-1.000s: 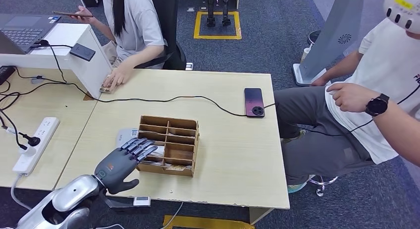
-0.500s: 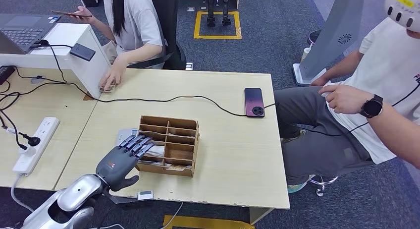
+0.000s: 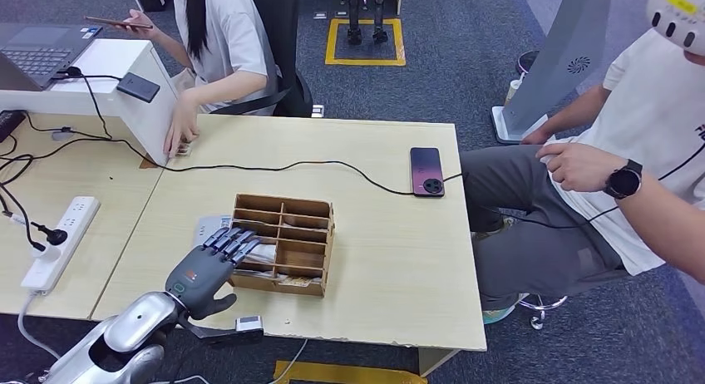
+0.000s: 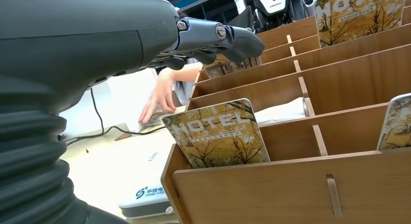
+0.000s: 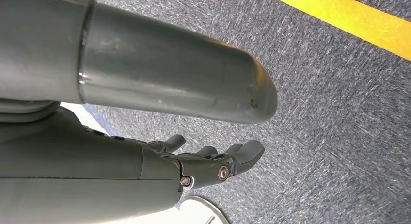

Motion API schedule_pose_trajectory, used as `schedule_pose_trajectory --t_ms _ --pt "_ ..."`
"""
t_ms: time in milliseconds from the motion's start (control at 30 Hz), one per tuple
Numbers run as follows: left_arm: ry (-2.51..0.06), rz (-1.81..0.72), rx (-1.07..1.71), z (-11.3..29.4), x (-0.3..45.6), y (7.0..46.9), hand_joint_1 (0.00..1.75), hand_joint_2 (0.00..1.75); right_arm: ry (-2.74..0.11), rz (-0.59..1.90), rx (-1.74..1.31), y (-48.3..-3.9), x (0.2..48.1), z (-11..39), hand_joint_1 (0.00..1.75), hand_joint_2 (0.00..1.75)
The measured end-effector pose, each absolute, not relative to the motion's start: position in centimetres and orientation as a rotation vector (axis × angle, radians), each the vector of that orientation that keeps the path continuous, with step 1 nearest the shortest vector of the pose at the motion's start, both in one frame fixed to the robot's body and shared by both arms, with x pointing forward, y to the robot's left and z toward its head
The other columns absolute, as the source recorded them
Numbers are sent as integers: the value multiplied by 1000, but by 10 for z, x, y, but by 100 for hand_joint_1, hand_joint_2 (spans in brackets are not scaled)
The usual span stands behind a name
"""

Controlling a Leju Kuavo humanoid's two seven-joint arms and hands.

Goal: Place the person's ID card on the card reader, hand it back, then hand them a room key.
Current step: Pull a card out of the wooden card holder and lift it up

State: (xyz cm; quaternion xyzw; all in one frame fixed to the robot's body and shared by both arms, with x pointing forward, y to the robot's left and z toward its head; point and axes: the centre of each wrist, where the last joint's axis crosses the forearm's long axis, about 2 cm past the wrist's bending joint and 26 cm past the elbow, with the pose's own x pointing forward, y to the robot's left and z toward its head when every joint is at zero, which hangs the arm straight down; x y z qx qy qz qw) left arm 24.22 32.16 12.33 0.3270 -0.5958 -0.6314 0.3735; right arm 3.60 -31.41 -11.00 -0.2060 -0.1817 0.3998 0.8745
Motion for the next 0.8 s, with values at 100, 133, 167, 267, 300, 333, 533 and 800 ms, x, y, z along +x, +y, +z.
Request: schedule_pose_trajectory --t_ms 100,133,167,267,300,333,533,800 --pt "-1525 -1615 835 122 242 321 0 175 -379 838 -430 -314 36 -110 0 0" --pt "-1525 -1613 834 122 242 320 41 175 -380 840 -430 -314 36 -110 0 0" --pt "-1526 -1612 833 122 242 320 81 175 -380 842 -430 -314 36 -110 0 0" --pt "-1524 -1609 824 122 242 320 171 175 -384 848 -430 -314 36 -110 0 0" --pt "-1524 -1607 819 122 242 320 174 175 -384 848 -430 -314 36 -110 0 0" --pt "-1523 -1606 814 122 242 320 175 175 -384 848 -430 -314 36 -110 0 0" --pt "-1524 -1606 786 122 243 321 175 175 -382 846 -431 -314 36 -110 0 0" --pt "-1526 -1599 776 122 243 320 175 175 -381 844 -432 -314 36 -110 0 0"
